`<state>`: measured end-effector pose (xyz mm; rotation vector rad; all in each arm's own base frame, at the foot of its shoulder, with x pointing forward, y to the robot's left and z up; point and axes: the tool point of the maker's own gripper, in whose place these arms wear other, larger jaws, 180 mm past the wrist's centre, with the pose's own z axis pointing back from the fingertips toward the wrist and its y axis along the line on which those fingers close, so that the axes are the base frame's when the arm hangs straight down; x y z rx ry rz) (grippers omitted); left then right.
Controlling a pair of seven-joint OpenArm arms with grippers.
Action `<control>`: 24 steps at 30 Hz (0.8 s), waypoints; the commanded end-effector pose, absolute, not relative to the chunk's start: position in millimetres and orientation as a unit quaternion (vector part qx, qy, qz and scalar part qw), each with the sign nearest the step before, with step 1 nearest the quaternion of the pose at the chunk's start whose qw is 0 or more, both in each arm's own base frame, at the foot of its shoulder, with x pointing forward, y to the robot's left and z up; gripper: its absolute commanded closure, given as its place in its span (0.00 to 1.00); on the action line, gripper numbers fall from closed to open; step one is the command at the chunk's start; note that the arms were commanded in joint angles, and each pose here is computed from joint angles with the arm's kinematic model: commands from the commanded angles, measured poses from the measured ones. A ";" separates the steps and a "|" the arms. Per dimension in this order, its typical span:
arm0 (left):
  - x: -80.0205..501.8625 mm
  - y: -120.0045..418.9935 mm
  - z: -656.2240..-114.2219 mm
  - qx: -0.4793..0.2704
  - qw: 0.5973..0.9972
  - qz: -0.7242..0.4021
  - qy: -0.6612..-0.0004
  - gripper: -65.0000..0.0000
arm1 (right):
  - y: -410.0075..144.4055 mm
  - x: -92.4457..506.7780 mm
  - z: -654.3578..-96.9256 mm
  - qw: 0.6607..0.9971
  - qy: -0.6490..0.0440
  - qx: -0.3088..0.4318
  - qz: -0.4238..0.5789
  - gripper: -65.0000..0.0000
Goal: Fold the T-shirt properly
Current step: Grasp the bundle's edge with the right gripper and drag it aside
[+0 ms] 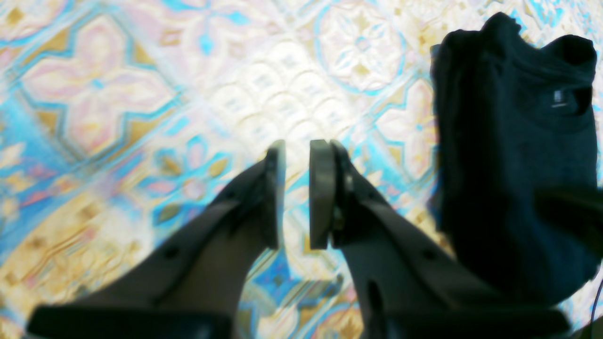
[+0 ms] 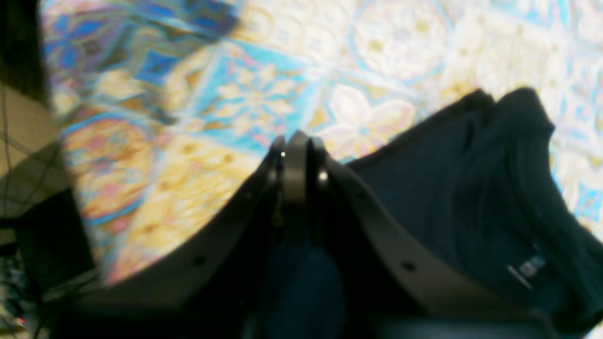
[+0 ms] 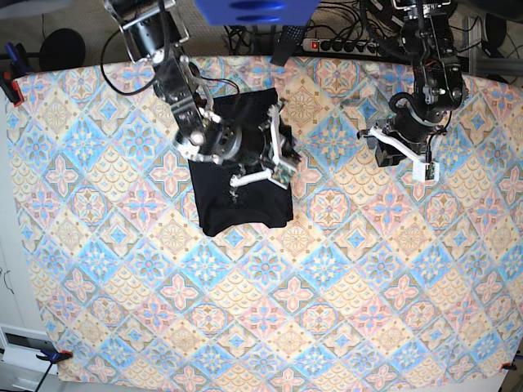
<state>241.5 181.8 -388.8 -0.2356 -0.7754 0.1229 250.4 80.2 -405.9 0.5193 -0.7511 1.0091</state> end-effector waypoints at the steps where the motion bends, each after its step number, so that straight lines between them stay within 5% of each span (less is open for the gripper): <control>1: 246.0 180.7 -376.2 -0.124 0.907 0.060 -0.399 0.88 | 97.4 264.9 -387.1 0.763 -0.377 0.261 0.456 1.00; 15: 238.7 205.6 -366.9 -0.141 0.893 0.117 -0.412 0.88 | 113.7 269.5 -446.1 0.798 -0.299 0.301 0.429 1.00; 24: 239.9 203.6 -366.6 -0.144 0.892 0.116 -0.413 0.88 | 45.5 271.3 -475.8 0.822 -0.269 0.244 0.439 1.00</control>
